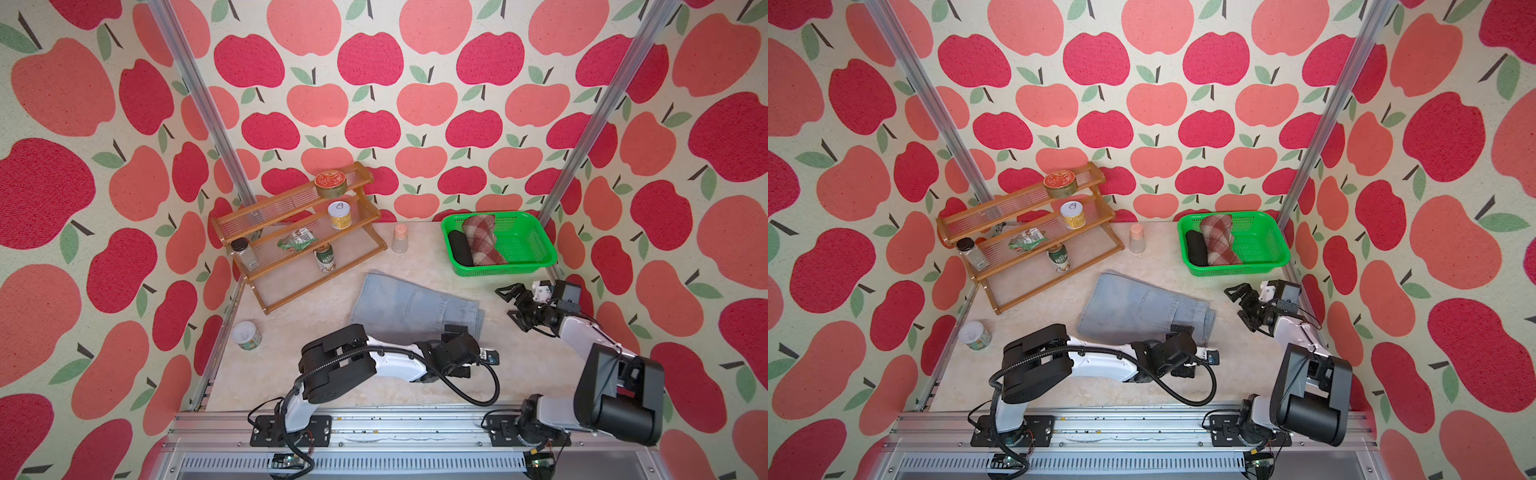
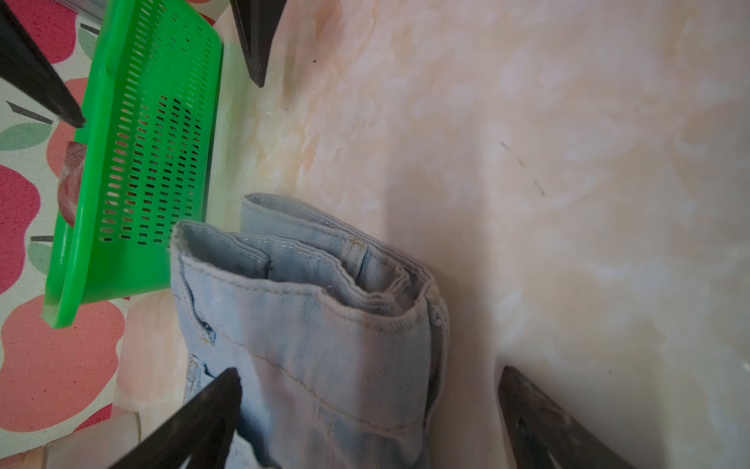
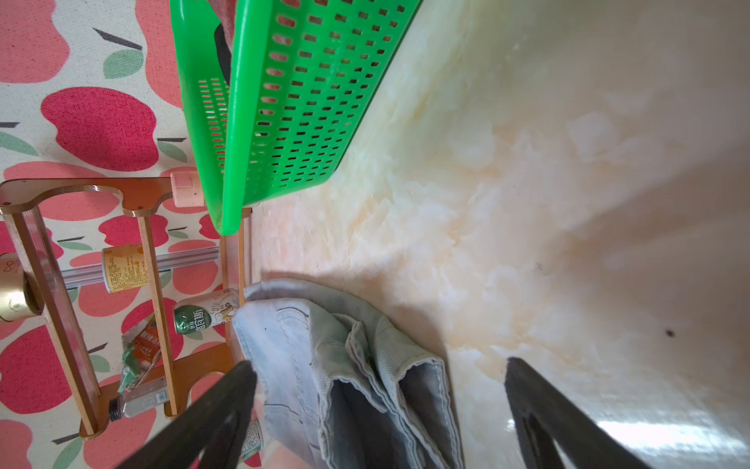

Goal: Roll up the skirts
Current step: Roll the skirt at the center of the board.

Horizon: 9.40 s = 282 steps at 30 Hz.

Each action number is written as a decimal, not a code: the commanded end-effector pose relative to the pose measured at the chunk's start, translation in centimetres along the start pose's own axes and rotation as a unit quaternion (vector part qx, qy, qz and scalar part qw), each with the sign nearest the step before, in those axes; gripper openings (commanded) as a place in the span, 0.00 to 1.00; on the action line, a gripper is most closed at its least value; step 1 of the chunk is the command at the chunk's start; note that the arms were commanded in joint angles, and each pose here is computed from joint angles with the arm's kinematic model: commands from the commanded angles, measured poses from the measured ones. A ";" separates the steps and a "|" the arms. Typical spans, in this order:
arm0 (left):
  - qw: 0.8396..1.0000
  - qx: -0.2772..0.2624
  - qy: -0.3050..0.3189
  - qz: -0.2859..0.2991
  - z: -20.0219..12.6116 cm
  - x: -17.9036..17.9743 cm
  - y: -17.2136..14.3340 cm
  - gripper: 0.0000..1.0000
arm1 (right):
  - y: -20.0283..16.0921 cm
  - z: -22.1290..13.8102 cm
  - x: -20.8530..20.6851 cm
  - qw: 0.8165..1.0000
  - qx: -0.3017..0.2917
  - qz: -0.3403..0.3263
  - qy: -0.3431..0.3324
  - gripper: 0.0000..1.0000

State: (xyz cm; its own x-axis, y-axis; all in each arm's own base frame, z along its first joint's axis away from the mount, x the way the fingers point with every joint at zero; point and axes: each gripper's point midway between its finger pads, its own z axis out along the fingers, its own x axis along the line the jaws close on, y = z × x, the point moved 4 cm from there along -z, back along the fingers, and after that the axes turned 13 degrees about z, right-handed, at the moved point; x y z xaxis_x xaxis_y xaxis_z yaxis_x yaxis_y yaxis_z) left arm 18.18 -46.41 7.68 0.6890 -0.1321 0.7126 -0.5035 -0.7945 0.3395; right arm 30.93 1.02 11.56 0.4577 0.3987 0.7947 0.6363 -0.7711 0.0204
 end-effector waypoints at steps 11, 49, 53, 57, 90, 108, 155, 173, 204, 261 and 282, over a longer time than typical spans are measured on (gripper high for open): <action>0.997 0.078 0.017 0.011 4.0 -1.4 -1.5 0.28 | 0.4 0.1 0.2 1.000 0.001 0.003 0.004 0.98; 0.654 0.083 0.193 -0.726 -8.9 4.8 -20.2 0.00 | -10.3 5.9 2.8 0.972 0.189 -0.134 0.030 0.83; 0.616 0.102 0.193 -0.757 -9.1 2.6 -21.8 0.00 | -11.8 6.8 3.1 0.965 0.214 -0.149 0.036 0.87; 0.593 0.099 0.194 -0.775 -9.8 1.4 -22.5 0.00 | -13.3 7.8 3.4 0.955 0.246 -0.161 0.048 0.88; 0.507 0.198 0.228 -0.807 -13.4 -3.3 -26.7 0.00 | -22.8 14.4 3.6 0.903 0.364 -0.209 0.094 0.86; 0.503 0.221 0.204 -0.810 -13.9 -3.9 -27.5 0.04 | -23.7 18.9 5.4 0.902 0.367 -0.186 0.132 0.55; 0.993 0.098 0.069 -0.007 -2.0 0.9 -6.5 0.97 | -9.8 5.3 1.7 0.972 0.200 -0.115 0.048 0.00; 0.988 0.154 -0.015 -0.002 0.5 -1.2 -7.6 0.05 | -8.2 4.4 1.7 0.979 0.175 -0.097 0.046 0.00; 0.740 -0.021 -0.421 -0.525 3.4 3.0 -8.7 0.00 | -10.8 -0.2 -0.6 0.982 0.101 -0.133 0.087 0.85; 0.993 0.001 0.001 -0.117 -7.6 9.6 -6.3 0.52 | -8.9 8.6 1.1 0.983 0.150 -0.093 0.059 0.19; 0.991 0.075 0.106 0.019 -0.2 5.3 -2.7 0.99 | -9.6 8.0 1.7 0.980 0.165 -0.106 0.045 0.19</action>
State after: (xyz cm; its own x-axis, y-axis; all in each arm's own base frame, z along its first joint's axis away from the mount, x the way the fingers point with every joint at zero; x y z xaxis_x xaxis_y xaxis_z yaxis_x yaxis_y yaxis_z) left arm 22.06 -44.30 9.84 0.5934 -0.0947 0.7993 -0.4494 -0.8629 0.2313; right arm 30.93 12.86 7.78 0.2686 0.4649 0.8436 0.8710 -0.4912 -0.0066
